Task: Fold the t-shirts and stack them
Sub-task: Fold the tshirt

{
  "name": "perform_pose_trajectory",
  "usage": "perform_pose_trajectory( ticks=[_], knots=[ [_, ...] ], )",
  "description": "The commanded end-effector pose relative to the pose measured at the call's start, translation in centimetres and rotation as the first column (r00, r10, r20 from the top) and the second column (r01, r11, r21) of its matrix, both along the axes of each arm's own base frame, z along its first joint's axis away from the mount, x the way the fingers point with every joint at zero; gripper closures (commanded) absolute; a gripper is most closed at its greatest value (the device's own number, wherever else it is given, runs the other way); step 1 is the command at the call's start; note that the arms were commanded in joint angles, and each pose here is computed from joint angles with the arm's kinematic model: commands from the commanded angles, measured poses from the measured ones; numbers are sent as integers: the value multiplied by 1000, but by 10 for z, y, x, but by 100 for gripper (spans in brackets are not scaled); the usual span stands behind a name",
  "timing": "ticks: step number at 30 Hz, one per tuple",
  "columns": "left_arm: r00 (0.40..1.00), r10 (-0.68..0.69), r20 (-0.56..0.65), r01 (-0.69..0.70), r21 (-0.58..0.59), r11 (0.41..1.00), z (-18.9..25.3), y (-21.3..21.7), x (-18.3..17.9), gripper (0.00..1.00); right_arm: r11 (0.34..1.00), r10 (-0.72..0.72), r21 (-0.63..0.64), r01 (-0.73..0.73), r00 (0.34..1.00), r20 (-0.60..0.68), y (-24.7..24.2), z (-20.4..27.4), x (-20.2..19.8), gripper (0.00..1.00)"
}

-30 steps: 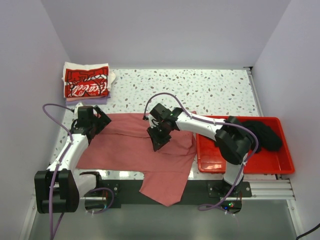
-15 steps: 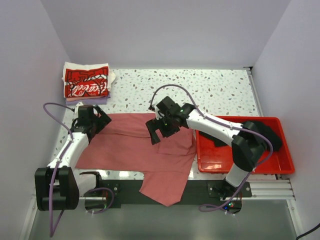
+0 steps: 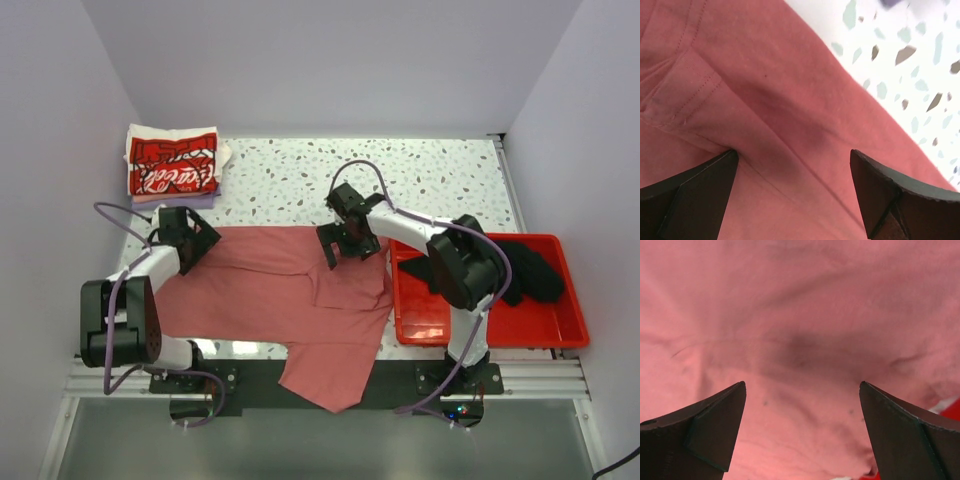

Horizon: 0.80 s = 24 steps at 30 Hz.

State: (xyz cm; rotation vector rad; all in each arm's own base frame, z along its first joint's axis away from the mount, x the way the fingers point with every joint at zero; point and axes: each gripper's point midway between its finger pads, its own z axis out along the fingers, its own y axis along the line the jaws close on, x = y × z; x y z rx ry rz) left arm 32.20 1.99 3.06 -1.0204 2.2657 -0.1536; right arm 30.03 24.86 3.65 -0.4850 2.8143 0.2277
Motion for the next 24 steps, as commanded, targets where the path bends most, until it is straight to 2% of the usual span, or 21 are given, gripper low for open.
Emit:
perform_pose_trajectory(
  ticks=[1, 10, 20, 24],
  knots=[
    [999, -6, 32, 6, -8, 1000, -2, 8, 17, 0, 999, -42, -26, 44, 997, 59, -3, 4, 29, 1],
    [1000, -8, 4, 8, -1, 1000, -14, 14, 30, 0, 994, -107, -28, 108, 994, 36, -13, -25, 63, 1],
    [1000, 21, 5, -21, 40, 999, -6, 28, 50, 0, 993, -111, -25, 113, 990, 85, -14, -24, 105, 1],
    [1000, 20, 6, -21, 42, 999, 0, 28, 52, 0, 994, -104, -22, 107, 988, 117, -12, -8, 115, 1]
  ],
)
